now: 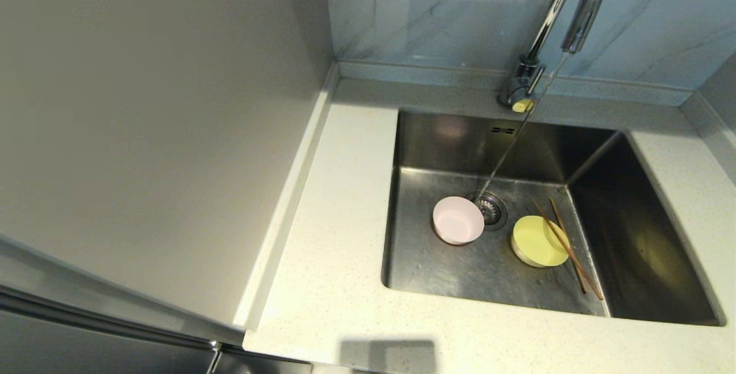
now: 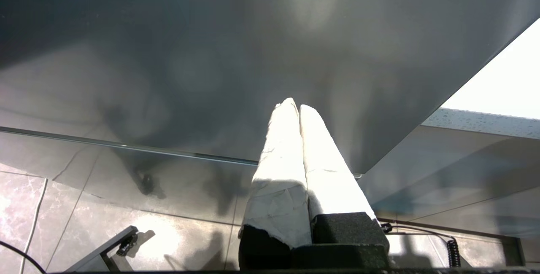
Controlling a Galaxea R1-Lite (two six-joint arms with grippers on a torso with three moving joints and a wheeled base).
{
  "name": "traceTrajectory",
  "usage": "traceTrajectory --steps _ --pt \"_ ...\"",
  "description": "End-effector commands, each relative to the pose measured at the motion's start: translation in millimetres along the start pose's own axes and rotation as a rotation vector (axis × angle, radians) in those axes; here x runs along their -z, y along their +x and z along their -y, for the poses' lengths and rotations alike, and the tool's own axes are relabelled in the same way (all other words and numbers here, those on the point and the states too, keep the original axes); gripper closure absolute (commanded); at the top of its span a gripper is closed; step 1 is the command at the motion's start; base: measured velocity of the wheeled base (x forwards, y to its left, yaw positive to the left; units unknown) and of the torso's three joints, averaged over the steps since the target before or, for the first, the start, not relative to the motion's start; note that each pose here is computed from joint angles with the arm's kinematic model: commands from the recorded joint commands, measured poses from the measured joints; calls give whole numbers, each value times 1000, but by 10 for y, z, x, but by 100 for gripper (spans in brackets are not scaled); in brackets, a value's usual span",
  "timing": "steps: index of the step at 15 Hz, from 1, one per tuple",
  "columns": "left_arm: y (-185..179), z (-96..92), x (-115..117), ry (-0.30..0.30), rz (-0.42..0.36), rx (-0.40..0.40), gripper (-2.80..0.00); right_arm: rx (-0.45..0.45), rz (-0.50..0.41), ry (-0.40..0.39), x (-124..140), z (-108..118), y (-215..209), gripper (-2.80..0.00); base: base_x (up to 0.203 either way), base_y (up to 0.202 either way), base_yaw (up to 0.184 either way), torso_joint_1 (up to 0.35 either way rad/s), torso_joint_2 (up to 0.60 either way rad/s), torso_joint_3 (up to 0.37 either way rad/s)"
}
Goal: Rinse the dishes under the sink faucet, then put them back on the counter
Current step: Turn off the faucet
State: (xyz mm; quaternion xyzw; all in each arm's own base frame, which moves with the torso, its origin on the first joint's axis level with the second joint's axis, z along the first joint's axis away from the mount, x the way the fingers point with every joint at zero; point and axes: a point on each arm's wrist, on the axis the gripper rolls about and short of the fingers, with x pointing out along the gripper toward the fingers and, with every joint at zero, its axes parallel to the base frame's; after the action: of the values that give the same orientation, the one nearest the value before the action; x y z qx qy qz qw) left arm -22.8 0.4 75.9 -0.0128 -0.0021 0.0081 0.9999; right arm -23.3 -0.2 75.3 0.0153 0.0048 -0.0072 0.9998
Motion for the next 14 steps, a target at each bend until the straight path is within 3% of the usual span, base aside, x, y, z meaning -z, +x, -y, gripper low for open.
traceTrajectory --steps 1,4,7,10,12,14 --pt "-2 0 0 -1 4 0 0 0 2 0 1 0 3 0 0 0 0 0 0 0" --pt "-2 0 0 -1 4 0 0 4 -9 -3 -40 0 19 0 0 0 0 0 0 0" --pt "-2 0 0 -1 4 0 0 7 -156 -21 -387 -15 210 0 0 0 0 0 0 0" --pt "-2 0 0 -1 4 0 0 46 -264 25 -1104 -24 726 0 0 0 0 0 0 0" --pt "-2 0 0 -1 4 0 0 96 -231 89 -1816 12 1249 0 0 0 0 0 0 0" --pt "-2 0 0 -1 4 0 0 145 -217 173 -2324 123 1812 0 0 0 0 0 0 0"
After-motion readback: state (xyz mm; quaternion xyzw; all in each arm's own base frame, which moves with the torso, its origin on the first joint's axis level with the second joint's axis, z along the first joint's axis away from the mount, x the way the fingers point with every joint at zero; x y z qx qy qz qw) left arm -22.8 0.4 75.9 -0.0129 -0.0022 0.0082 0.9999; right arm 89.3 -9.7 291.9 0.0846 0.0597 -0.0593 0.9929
